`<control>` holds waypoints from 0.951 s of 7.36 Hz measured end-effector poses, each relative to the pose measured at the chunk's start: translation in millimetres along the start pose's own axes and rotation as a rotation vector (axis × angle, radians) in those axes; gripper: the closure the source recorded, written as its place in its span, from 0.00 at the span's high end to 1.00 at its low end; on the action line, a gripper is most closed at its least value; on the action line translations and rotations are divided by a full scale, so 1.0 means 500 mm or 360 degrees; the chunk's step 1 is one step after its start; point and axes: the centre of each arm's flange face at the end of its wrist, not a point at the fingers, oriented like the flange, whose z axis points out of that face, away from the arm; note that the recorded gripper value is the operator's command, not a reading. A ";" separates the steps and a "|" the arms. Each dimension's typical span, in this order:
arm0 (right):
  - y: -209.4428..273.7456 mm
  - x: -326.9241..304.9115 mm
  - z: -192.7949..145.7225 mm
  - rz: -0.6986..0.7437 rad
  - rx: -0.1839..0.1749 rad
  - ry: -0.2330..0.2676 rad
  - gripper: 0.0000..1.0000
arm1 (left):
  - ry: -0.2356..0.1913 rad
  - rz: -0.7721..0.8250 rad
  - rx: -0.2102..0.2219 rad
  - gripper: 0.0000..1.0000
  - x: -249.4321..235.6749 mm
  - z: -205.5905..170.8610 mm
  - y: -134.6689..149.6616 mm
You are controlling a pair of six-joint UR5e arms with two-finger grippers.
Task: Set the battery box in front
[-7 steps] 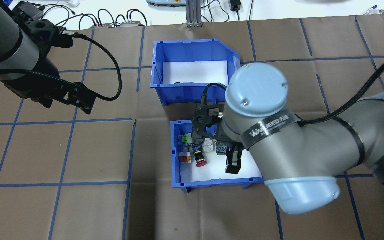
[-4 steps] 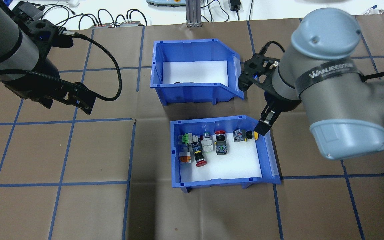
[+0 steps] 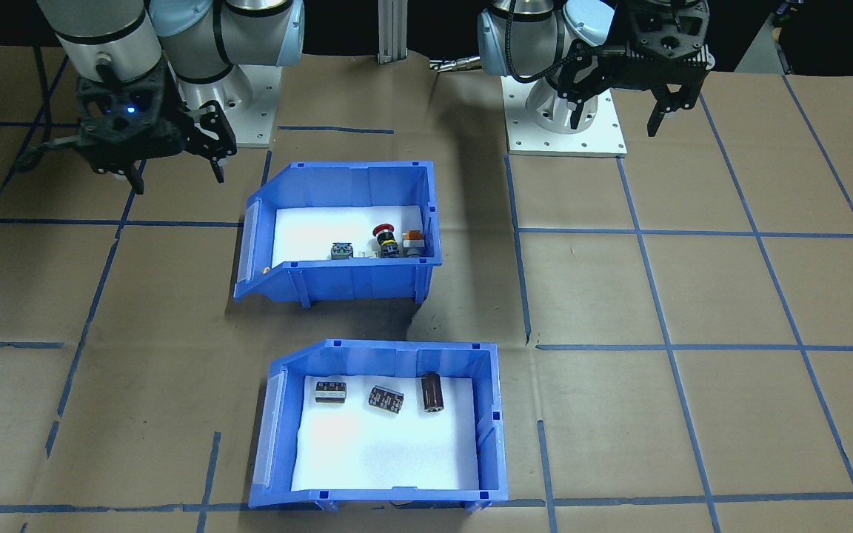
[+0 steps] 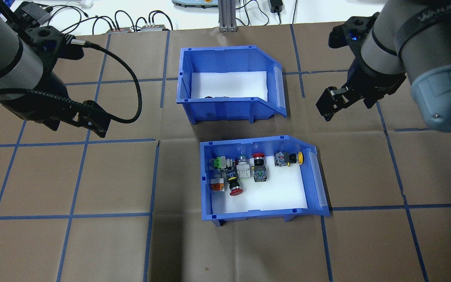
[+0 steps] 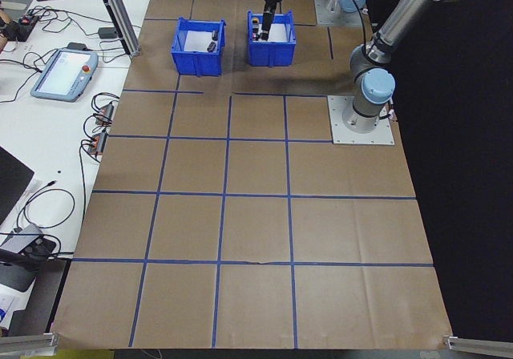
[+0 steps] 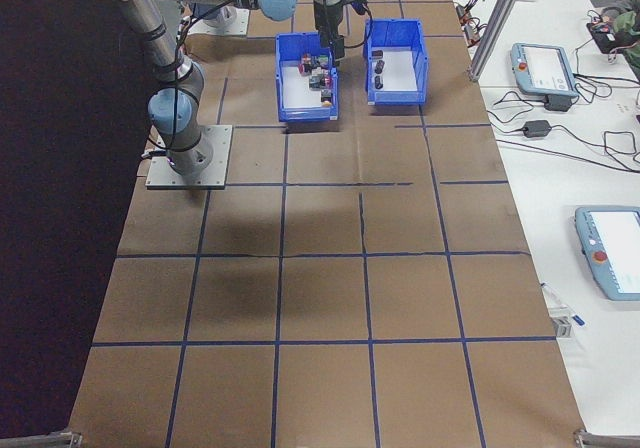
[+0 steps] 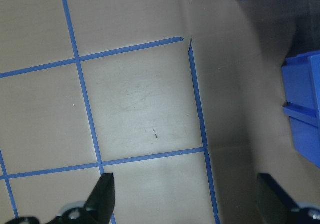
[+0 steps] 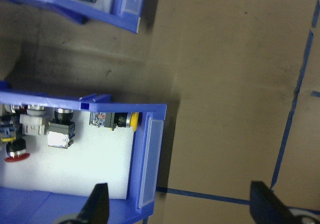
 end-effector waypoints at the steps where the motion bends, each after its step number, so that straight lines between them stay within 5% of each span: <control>1: -0.027 0.005 -0.011 0.0175 -0.0027 -0.0004 1.00 | -0.0004 0.0002 0.0006 0.99 -0.002 -0.003 0.003; 7: -0.059 0.007 -0.006 0.0360 -0.0066 -0.0001 1.00 | -0.0010 -0.0006 0.0001 0.99 -0.008 -0.003 0.004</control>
